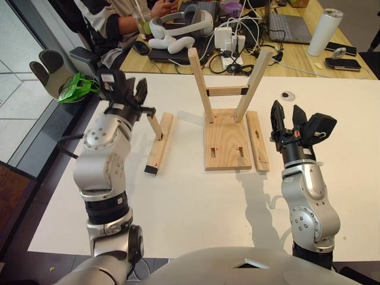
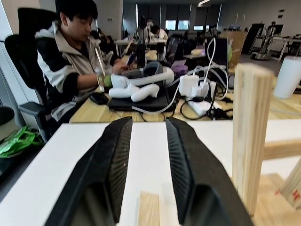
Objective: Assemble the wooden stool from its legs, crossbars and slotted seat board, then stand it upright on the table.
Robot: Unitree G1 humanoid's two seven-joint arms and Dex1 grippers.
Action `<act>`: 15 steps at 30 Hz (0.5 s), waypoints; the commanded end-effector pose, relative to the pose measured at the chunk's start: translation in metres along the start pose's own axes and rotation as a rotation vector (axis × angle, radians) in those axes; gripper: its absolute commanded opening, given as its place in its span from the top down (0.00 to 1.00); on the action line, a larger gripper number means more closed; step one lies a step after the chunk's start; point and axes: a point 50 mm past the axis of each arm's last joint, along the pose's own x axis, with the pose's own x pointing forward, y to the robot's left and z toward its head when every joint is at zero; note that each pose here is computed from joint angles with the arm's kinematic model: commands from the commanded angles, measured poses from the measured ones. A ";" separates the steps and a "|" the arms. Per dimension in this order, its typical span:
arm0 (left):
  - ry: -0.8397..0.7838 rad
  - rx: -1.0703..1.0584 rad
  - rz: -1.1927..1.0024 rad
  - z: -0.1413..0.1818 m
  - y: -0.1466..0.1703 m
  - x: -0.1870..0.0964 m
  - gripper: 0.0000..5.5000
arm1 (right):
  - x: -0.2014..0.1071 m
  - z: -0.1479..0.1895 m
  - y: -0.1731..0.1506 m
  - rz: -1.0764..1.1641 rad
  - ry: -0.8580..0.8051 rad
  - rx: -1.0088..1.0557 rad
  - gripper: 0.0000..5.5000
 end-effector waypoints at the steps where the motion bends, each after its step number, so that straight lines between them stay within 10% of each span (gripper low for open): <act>1: -0.115 0.026 0.008 0.035 -0.005 0.010 0.76 | 0.002 0.000 0.003 0.015 -0.004 0.001 0.46; 8: -0.116 0.016 0.033 0.022 -0.016 0.026 0.76 | 0.003 -0.002 0.007 0.046 0.003 -0.012 0.46; 15: 0.395 0.127 0.132 -0.111 -0.006 0.024 0.76 | 0.003 -0.003 0.006 0.050 0.012 -0.014 0.46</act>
